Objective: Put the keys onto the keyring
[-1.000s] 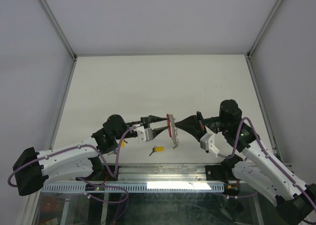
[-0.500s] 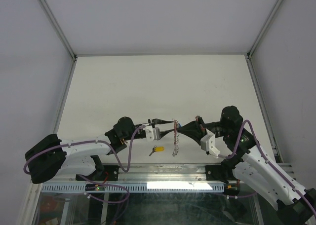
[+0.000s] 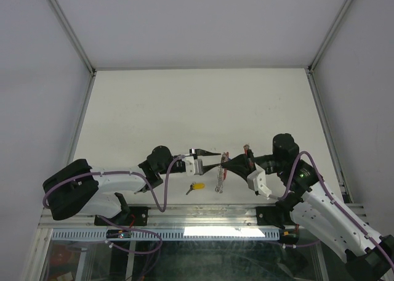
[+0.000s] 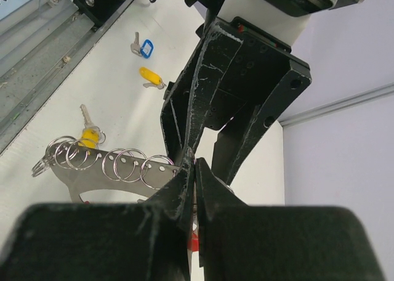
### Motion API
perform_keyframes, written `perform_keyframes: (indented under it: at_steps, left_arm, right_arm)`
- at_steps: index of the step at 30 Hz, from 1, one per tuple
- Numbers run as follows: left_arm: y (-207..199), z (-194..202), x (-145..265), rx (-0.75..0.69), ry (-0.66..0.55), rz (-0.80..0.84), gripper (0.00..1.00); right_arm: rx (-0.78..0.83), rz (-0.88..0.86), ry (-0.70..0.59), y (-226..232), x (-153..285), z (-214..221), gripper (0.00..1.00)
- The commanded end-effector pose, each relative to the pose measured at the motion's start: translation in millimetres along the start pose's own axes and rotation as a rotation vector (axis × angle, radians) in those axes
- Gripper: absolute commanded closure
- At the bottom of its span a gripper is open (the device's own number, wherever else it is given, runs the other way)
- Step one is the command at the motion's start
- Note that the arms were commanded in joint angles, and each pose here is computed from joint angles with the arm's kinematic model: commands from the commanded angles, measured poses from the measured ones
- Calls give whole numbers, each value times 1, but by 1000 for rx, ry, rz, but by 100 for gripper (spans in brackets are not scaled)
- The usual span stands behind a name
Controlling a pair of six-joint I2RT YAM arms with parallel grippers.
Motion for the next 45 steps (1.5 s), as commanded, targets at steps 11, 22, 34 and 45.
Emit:
perform_keyframes:
  at_steps: [11,22,34,45]
  left_arm:
    - [-5,-28,-5,-21,-128,61,63]
    - [-10,-30,2,-23,-131,75,59]
    - [-7,-37,1,-35,-132,68,69]
    - [-4,-41,-3,-43,-120,70,85]
  right_arm:
    - [61,20,31,-7,2,-2,100]
    - [37,99,58,-14,3,-1,100]
    - [13,114,51,-17,2,-1,100]
    - [-17,94,47,-11,0,1,100]
Point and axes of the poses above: each gripper's point midway between its finger pads, its own x axis back along the fingers, its own y axis along the line the jaws close on, z = x × y, the point moved 10 cm from there along x, back along the fingers, and after that the axes turned 15 degrees about x, right-handed, at the moved point
